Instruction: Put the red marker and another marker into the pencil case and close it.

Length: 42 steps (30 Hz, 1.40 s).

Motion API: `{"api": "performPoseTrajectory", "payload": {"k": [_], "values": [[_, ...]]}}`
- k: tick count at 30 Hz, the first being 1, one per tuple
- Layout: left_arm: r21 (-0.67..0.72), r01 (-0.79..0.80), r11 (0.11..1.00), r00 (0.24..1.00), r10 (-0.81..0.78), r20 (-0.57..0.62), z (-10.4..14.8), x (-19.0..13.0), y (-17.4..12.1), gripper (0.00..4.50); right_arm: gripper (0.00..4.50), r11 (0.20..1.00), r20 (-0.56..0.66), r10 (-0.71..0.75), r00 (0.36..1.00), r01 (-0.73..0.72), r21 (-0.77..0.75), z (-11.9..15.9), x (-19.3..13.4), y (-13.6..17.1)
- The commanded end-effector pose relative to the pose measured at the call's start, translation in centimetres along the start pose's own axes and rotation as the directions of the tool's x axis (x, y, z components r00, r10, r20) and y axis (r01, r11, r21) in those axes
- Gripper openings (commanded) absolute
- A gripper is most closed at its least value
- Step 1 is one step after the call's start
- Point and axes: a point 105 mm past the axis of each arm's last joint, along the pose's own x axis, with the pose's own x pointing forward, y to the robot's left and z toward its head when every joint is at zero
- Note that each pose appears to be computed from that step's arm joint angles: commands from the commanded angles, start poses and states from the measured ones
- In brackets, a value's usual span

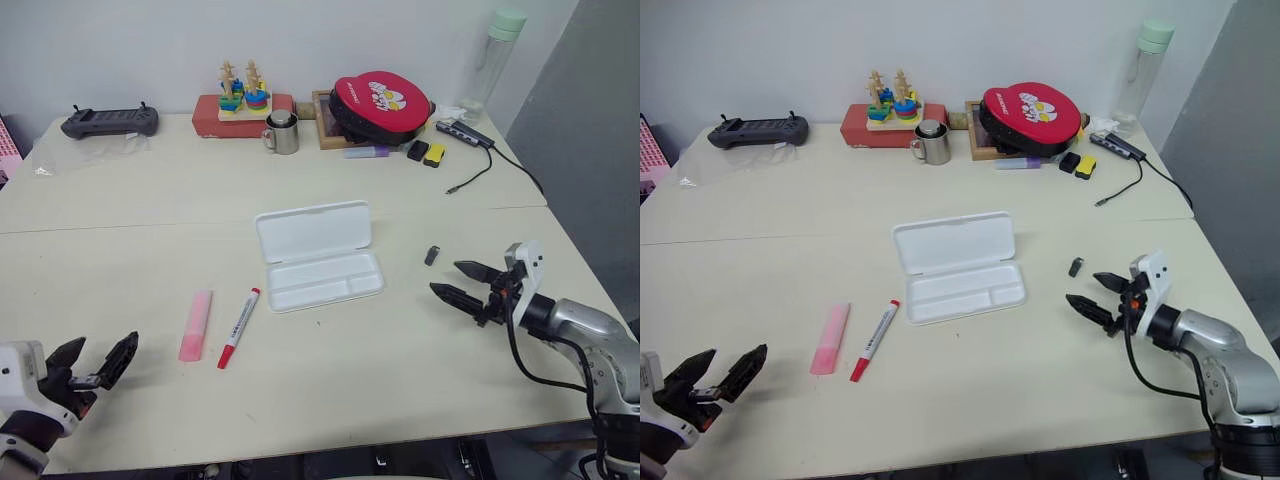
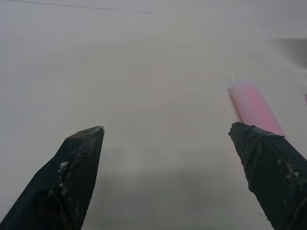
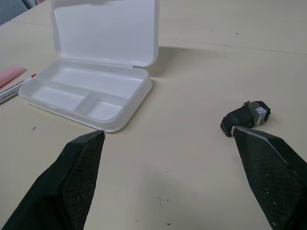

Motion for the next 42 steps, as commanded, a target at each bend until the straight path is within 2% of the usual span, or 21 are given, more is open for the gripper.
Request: {"api": "performPoseTrajectory", "payload": {"k": [1, 30, 37, 42], "values": [[0.032, 0.021, 0.999, 0.999, -0.021, 0.027, 0.7, -0.1, -0.6, 4.5, 4.45, 0.999, 0.047, 0.03, 0.998, -0.028, -0.037, 1.6, 0.1, 0.5], [0.041, 0.041, 0.998, 0.999, -0.04, -0.013, 0.2, -0.5, -0.9, 4.5, 4.45, 0.998, 0.032, 0.053, 0.998, -0.051, -0.047, 1.6, 0.5, 0.7], [0.075, 0.076, 0.994, 0.997, -0.074, -0.022, 0.7, -0.8, -1.3, 4.5, 4.45, 0.996, 0.004, 0.08, 0.997, -0.08, -0.044, 1.7, 0.8, 0.9], [0.109, 0.145, 0.984, 0.989, -0.139, -0.054, 1.0, -1.2, -2.1, 4.5, 4.45, 0.99, -0.061, 0.128, 0.99, -0.131, -0.044, 1.4, 1.1, 1.5]]}}
